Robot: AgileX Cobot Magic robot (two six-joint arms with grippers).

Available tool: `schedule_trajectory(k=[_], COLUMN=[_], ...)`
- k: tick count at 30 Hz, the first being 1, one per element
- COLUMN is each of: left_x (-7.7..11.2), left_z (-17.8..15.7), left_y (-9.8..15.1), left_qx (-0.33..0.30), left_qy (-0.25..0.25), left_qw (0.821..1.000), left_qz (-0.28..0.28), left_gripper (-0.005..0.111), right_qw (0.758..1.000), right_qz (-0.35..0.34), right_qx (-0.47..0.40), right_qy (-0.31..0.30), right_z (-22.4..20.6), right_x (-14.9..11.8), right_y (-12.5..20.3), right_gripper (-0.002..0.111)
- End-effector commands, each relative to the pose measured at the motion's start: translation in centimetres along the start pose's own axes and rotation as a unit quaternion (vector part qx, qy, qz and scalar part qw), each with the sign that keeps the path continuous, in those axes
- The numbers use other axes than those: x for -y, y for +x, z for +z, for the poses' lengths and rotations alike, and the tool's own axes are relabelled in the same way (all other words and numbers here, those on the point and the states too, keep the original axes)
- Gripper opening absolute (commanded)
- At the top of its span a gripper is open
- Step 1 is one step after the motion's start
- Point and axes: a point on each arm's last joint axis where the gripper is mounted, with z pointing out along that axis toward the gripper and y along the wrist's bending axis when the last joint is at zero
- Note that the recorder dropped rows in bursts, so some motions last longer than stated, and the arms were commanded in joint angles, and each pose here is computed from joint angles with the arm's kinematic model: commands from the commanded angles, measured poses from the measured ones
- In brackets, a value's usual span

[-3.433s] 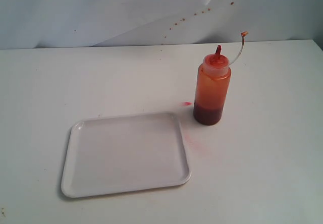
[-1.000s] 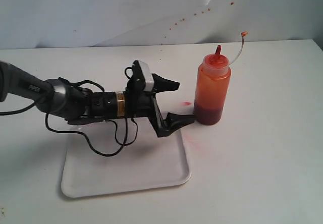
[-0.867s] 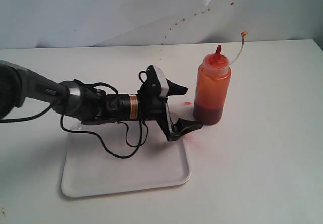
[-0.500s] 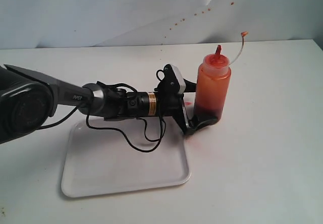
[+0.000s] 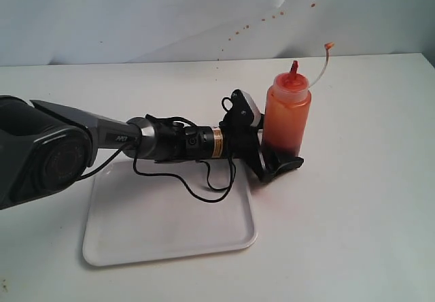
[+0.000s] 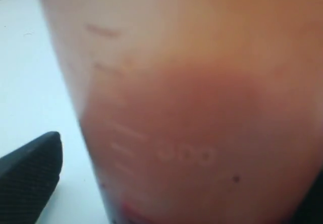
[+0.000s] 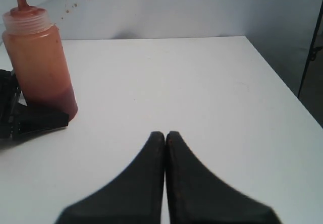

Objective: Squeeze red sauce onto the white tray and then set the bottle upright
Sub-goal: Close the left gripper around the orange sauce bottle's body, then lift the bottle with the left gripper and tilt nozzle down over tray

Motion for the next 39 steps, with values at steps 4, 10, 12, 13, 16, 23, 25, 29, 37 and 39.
schedule_trajectory(k=[4,10,12,13,16,23,25,29,37,39], left_x=[0.4,0.4,0.4,0.3,0.4,0.3,0.6,1.1,3.8,4.8], left_z=[0.4,0.1,-0.1,-0.3,-1.1,-5.1,-6.8,-11.6,-23.4,-26.0], left_y=[-0.2,-1.8,-3.0,-3.8,-6.7,-14.6,-16.6,-21.3,-29.0,-29.1], left_qx=[-0.005,0.006,0.012,0.018,0.049,0.076,0.050,-0.007,0.049,0.051], left_qy=[0.005,0.008,0.011,0.011,0.021,0.050,0.069,0.071,-0.009,-0.033], left_qw=[1.000,1.000,0.999,0.999,0.997,0.993,0.992,0.995,0.997,0.997], left_qz=[0.006,0.022,0.036,0.043,0.060,0.070,0.088,0.071,0.053,0.048], left_gripper=[0.038,0.000,0.000,0.000,0.000,0.000,0.000,0.000,0.000,0.000], right_qw=[1.000,1.000,1.000,1.000,1.000,1.000,1.000,1.000,1.000,1.000], right_qz=[0.003,0.003,0.003,0.003,0.003,0.003,0.003,0.003,0.003,0.003], right_qx=[0.001,0.001,0.001,0.001,0.001,0.001,0.001,0.001,0.001,0.001], right_qy=[0.004,0.004,0.004,0.004,0.004,0.004,0.004,0.004,0.004,0.004], right_z=[0.0,0.0,0.0,0.0,0.0,0.0,0.0,0.0,0.0,0.0], right_x=[0.0,0.0,0.0,0.0,0.0,0.0,0.0,0.0,0.0,0.0], right_y=[0.1,0.1,0.1,0.1,0.1,0.1,0.1,0.1,0.1,0.1], right_gripper=[0.000,0.000,0.000,0.000,0.000,0.000,0.000,0.000,0.000,0.000])
